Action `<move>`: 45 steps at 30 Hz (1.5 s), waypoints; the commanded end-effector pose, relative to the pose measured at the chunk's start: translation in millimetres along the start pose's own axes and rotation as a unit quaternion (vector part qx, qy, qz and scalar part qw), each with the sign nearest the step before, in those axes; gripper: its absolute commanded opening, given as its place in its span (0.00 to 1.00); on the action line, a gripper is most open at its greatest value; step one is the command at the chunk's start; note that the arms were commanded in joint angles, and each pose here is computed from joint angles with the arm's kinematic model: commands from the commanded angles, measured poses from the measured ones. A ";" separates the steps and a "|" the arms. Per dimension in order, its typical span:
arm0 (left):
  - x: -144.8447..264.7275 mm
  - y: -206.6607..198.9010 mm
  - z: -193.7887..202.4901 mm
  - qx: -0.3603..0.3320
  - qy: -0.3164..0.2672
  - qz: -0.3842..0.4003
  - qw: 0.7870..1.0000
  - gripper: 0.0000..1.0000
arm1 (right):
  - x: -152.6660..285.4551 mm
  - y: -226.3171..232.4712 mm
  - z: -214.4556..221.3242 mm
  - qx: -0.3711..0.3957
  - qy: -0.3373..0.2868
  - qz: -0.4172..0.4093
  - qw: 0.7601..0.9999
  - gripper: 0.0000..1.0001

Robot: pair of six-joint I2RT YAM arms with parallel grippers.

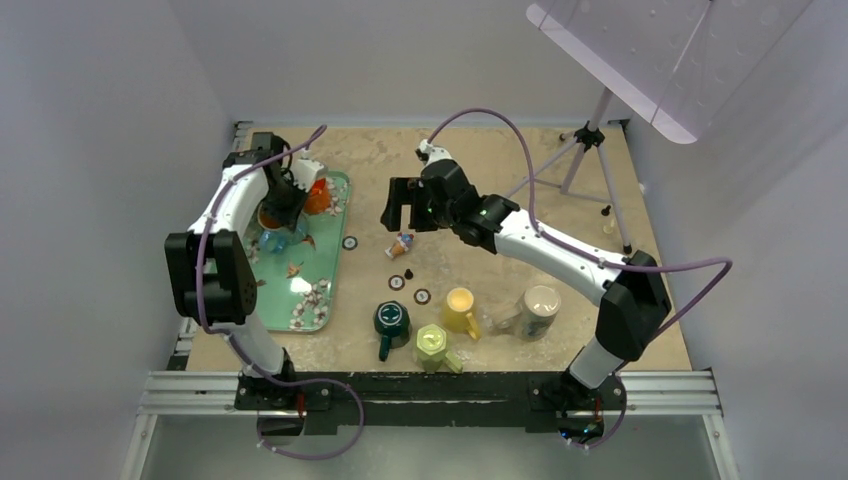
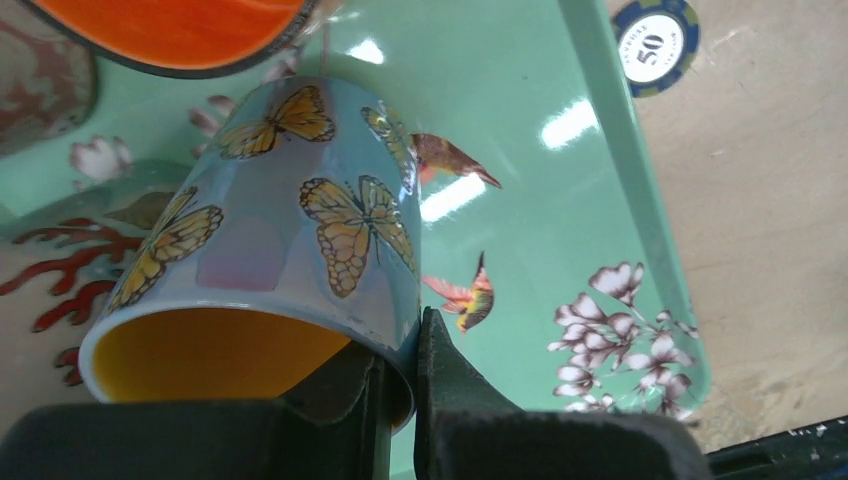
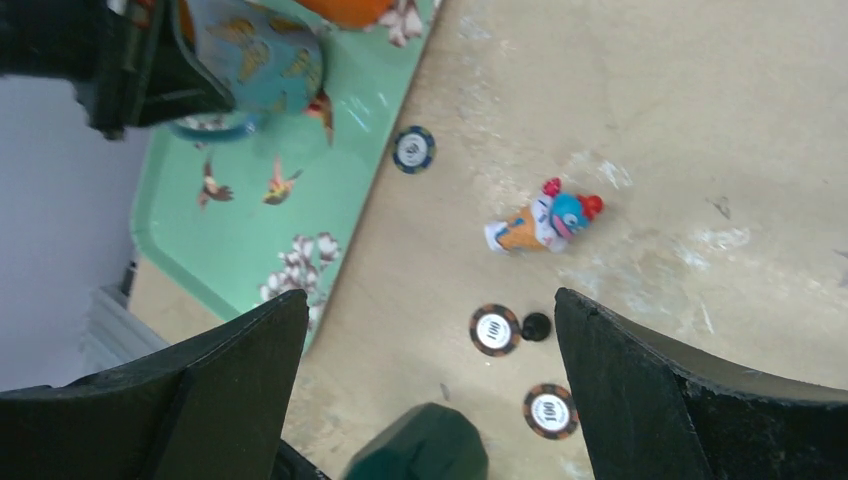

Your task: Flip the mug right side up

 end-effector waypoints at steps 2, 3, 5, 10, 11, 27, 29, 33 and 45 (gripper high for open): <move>1.6 34.2 -28.0 -0.022 -0.026 -0.048 0.998 0.00 | 6.8 -10.1 14.7 0.052 0.024 0.059 0.997 0.97; -1.1 35.7 -27.6 -0.023 -0.022 -0.047 0.998 0.00 | 8.5 -13.6 19.3 0.056 0.032 0.070 0.995 0.97; -5.3 38.8 -27.6 -0.024 -0.013 -0.048 0.998 0.00 | 14.1 -23.1 25.6 0.058 0.044 0.095 0.993 0.96; 7.1 37.1 -30.9 -0.018 -0.023 -0.048 0.998 0.36 | 47.4 -47.8 30.9 0.076 0.053 0.150 0.984 0.96; 15.4 35.4 -33.9 -0.019 -0.037 -0.050 0.998 0.41 | 56.4 -48.1 31.1 0.085 0.054 0.145 0.984 0.96; 122.6 -19.3 -52.5 -0.001 -0.187 0.001 0.982 0.59 | 168.3 -83.9 124.4 -0.022 0.197 0.157 0.968 0.75; 130.2 -26.2 -52.5 0.002 -0.200 0.010 0.980 0.59 | 166.7 -92.2 141.2 -0.026 0.216 0.166 0.962 0.71; 138.6 -34.5 -51.4 0.002 -0.215 0.019 0.976 0.60 | 160.7 -107.7 165.7 -0.024 0.231 0.180 0.956 0.69; 144.8 -36.8 -47.3 -0.007 -0.224 0.007 0.975 0.60 | 94.4 -123.2 169.6 0.012 0.150 0.196 0.969 0.52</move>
Point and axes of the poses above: each gripper's point midway between its finger pads, its own x axis back along the fingers, its own y axis along the line the jaws close on, z = x × y, the point moved 3 cm from there along x, back along the fingers, and after that the axes turned 5 degrees about -x, right-handed, at the moved point
